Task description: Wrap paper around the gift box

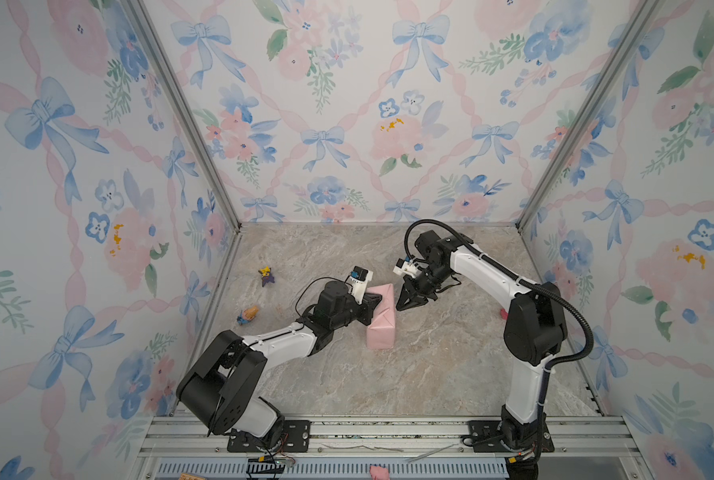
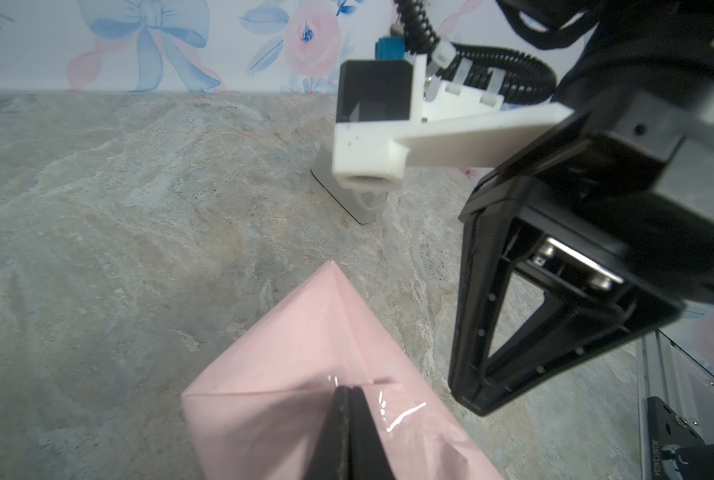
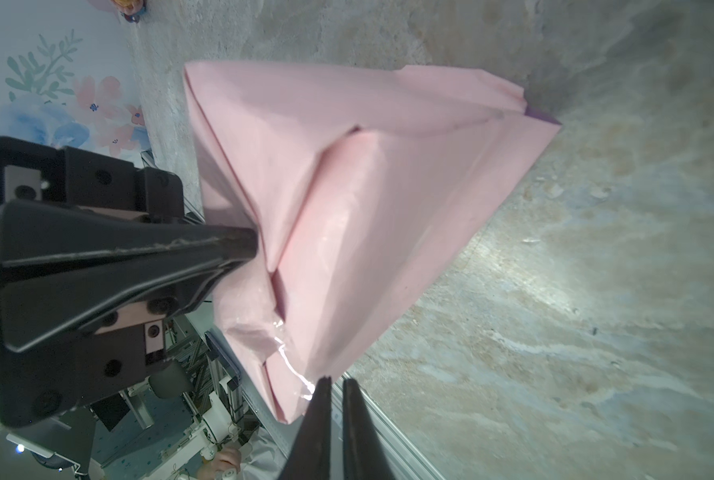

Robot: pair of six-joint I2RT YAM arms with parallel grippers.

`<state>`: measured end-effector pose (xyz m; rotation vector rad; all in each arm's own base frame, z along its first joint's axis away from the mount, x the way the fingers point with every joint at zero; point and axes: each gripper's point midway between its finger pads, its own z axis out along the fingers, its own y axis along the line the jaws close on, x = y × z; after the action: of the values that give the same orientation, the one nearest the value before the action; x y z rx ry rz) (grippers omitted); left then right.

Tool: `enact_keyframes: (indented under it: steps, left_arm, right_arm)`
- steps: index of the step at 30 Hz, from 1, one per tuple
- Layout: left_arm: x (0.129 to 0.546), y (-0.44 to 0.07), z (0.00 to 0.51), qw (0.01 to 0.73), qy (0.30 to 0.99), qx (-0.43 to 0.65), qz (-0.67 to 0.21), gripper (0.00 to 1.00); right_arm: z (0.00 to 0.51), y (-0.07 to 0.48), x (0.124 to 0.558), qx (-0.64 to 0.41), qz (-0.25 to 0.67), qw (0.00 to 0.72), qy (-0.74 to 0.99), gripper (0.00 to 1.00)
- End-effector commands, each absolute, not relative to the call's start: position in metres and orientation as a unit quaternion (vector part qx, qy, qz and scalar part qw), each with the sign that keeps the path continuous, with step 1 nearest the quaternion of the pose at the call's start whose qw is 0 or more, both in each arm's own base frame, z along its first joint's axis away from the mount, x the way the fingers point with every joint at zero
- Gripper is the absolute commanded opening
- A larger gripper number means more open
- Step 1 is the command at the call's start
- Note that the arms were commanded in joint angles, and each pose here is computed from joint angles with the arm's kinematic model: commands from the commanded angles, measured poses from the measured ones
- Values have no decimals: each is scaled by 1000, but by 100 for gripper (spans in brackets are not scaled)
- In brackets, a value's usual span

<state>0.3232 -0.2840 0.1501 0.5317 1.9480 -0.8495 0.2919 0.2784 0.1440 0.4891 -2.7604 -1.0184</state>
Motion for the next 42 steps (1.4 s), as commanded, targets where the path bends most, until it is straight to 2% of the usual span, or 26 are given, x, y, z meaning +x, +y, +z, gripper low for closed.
enact_keyframes:
  steps: [1, 10, 16, 20, 25, 27, 29, 30, 32, 35, 36, 38, 39, 41, 42]
  left_arm:
    - [311, -274, 111, 409, 828, 218, -315, 6]
    - [316, -250, 104, 420, 848, 172, -274, 7]
    - [319, -208, 106, 433, 868, 100, -220, 11]
    - [316, -170, 100, 428, 886, 37, -175, 15]
    - [313, -130, 113, 438, 889, -23, -131, 33]
    - [312, -115, 121, 446, 884, -51, -129, 36]
    - [309, -103, 130, 456, 877, -76, -128, 45]
    - [307, -96, 134, 461, 874, -89, -127, 52]
    - [305, -90, 140, 469, 868, -100, -131, 55]
    - [303, -95, 145, 484, 858, -83, -152, 57]
    - [304, -97, 150, 497, 851, -72, -156, 62]
    - [310, -87, 160, 533, 834, -68, -127, 84]
    - [314, -78, 170, 559, 821, -65, -99, 98]
    - [319, -60, 186, 597, 798, -64, -38, 98]
    - [320, -48, 193, 613, 787, -68, -1, 98]
  right_arm:
    - [136, 288, 285, 157, -355, 93, -917, 9]
    - [132, 302, 289, 150, -370, 72, -914, 9]
    - [153, 309, 299, 153, -389, 31, -908, 19]
    - [160, 298, 311, 139, -391, 5, -910, 20]
    - [170, 275, 335, 102, -388, -51, -915, 22]
    - [172, 262, 342, 88, -380, -70, -918, 23]
    - [173, 251, 346, 79, -373, -83, -921, 23]
    - [173, 243, 349, 71, -369, -92, -922, 24]
    - [174, 229, 357, 52, -363, -121, -922, 27]
    - [184, 196, 375, 26, -343, -205, -917, 31]
    - [189, 181, 381, 18, -327, -240, -914, 33]
    - [192, 146, 389, -1, -286, -296, -911, 35]
    - [193, 125, 392, -13, -253, -325, -911, 39]
    - [192, 86, 395, -29, -190, -376, -906, 70]
    - [193, 67, 396, -39, -157, -402, -901, 97]
